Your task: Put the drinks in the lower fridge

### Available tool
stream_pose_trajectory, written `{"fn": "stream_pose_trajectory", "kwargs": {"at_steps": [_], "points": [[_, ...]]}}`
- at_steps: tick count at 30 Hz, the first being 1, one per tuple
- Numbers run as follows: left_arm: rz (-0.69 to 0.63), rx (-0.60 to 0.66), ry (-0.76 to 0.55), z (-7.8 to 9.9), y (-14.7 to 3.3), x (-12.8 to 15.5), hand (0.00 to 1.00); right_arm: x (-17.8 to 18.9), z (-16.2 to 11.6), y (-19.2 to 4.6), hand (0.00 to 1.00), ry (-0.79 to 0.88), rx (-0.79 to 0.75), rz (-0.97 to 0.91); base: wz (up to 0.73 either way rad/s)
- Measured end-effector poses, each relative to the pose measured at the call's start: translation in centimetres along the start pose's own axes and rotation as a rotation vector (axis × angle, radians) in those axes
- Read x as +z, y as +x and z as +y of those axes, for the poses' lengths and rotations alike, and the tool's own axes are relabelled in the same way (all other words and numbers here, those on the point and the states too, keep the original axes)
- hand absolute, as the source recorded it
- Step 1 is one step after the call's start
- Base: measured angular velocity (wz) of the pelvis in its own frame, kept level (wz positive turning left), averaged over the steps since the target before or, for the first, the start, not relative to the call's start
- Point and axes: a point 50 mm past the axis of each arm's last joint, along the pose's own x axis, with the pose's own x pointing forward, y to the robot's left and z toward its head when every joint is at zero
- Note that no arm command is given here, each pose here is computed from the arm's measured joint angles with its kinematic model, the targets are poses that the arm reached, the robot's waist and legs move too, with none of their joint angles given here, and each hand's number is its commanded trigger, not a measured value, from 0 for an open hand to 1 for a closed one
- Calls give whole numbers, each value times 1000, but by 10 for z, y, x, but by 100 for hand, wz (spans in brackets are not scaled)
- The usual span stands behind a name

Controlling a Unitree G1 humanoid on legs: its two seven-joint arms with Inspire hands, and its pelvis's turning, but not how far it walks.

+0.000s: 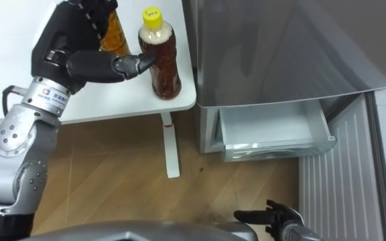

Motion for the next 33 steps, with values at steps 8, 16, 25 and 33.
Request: {"fn": "stream_pose_trajectory", "kwargs": {"at_steps": [8,16,25,33], "points": [[64,5,-19,1,-1,-15,0,1,0,0,0,1,-8,-3,0],[83,11,-23,2,-2,-19,0,2,0,0,0,1,-6,-7,0],[88,14,-25,3,-2,-21,0,2,0,0,0,0,-7,-10,0],[144,32,-37,7,-3,-28,0,2,0,0,0,4,-4,1,0]]}}
